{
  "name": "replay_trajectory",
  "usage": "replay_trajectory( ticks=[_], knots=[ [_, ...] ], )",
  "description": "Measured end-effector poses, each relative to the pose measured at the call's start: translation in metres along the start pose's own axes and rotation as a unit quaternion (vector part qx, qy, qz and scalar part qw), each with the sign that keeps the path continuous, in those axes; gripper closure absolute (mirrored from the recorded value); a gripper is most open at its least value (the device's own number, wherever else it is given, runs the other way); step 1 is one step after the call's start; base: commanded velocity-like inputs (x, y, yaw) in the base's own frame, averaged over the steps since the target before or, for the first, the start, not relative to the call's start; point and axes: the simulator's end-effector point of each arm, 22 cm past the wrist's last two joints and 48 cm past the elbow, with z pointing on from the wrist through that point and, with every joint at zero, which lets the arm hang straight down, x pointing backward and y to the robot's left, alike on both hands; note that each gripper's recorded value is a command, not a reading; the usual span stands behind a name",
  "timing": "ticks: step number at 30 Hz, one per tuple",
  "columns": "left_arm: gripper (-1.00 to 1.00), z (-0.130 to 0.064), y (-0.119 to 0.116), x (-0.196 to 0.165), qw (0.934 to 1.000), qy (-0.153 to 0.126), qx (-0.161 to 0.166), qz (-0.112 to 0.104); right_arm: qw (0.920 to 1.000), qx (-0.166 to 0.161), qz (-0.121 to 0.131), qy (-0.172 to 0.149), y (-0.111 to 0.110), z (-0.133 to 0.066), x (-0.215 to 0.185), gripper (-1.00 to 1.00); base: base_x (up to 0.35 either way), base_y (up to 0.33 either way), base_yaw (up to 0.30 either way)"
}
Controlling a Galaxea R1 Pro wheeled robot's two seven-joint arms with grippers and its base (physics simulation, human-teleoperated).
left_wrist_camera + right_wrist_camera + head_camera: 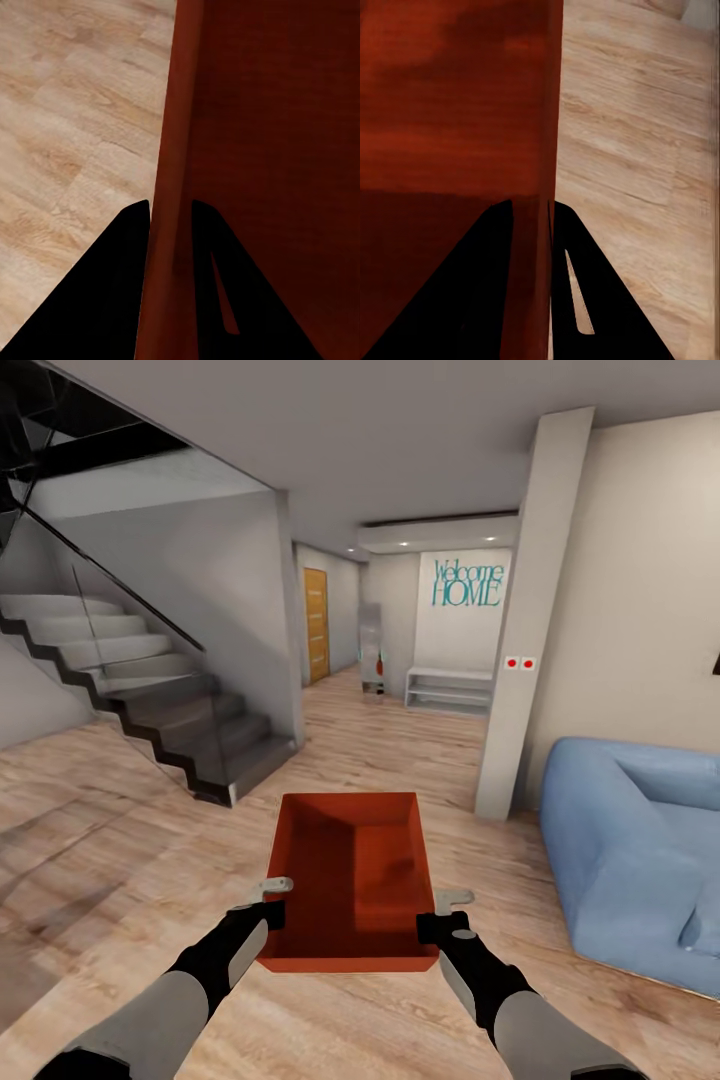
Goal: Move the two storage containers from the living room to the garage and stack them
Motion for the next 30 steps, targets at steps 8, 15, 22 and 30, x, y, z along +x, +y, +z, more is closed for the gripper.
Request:
replay_trajectory(
  ticks=[8, 15, 22, 30],
  knots=[
    [1.0, 0.0, 0.0001, -0.0002, 1.0, 0.0, 0.0, 0.001, 1.0, 0.0, 0.0, 0.0, 0.0001, 0.0, 0.0001, 1.0, 0.319, 0.0, -0.238],
    [1.0, -0.0001, 0.0004, -0.0004, 1.0, 0.0, 0.0, 0.001, 1.0, 0.0, 0.0, 0.0, 0.0004, 0.0, 0.0, 1.0, 0.32, 0.0, -0.06],
    [1.0, -0.0001, 0.0005, -0.0004, 1.0, 0.0, 0.0, 0.002, 1.0, 0.0, 0.0, 0.0, 0.0004, 0.0, 0.0001, 1.0, 0.32, 0.0, -0.003],
    [1.0, -0.0001, 0.0004, -0.0008, 1.0, -0.001, 0.0, 0.001, 1.0, 0.0, 0.0, -0.001, 0.0004, -0.0001, -0.0005, 1.0, 0.32, 0.0, 0.0]
  ],
)
